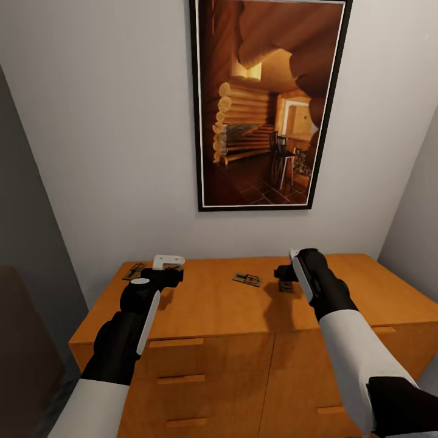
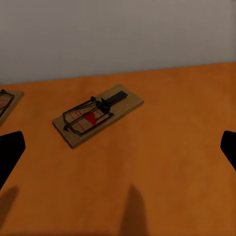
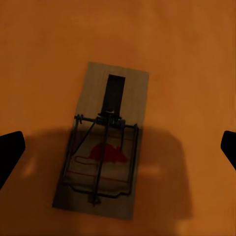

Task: Take the four mousetraps from the cabinet in the bathroom and place them on the bathroom floor. Make sure all four end up on the same floor surface, and ensure that at least two of them are either under or directly next to the same bathroom sink.

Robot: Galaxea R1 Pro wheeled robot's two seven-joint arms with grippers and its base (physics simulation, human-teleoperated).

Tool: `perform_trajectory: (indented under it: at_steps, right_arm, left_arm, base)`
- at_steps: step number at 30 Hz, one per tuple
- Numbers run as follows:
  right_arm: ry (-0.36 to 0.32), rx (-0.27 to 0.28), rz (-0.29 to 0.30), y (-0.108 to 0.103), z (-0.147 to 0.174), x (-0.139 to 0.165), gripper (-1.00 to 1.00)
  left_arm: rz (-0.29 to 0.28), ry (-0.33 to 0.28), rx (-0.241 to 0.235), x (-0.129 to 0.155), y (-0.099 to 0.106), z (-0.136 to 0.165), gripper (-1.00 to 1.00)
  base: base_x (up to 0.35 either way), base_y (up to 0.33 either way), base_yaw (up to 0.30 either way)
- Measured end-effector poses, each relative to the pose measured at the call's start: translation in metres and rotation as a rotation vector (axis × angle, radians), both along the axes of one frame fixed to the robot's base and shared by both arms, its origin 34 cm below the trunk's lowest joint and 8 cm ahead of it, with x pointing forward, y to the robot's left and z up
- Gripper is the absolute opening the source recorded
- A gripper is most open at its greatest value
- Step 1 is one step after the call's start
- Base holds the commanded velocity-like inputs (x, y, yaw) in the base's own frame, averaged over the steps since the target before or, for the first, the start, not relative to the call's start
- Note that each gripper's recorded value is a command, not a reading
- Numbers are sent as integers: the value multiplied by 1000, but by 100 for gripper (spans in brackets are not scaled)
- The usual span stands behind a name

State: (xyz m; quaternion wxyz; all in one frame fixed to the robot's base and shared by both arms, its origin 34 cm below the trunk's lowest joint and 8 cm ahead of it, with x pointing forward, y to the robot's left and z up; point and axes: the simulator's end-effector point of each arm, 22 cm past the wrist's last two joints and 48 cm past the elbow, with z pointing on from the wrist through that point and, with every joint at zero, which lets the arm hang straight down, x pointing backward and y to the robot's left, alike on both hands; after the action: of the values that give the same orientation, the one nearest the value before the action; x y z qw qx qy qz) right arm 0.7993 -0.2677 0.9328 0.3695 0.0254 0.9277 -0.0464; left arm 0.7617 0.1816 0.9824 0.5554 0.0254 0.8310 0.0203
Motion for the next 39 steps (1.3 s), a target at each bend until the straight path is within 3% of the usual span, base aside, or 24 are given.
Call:
perform_trajectory:
  at_steps: [9, 27, 39]
  right_arm:
    - [13, 32, -26, -7, -4, 0, 100]
    - [17, 41, -33, -8, -5, 0, 100]
    - [18, 69, -1, 20, -5, 0, 100]
  left_arm:
    - [1, -2, 1, 0, 0, 0, 100]
    - [0, -2, 1, 0, 0, 0, 100]
    - [0, -1, 0, 0, -1, 0, 100]
  base:
    - [0, 0, 0]
    - [0, 0, 0]
    - [0, 0, 0]
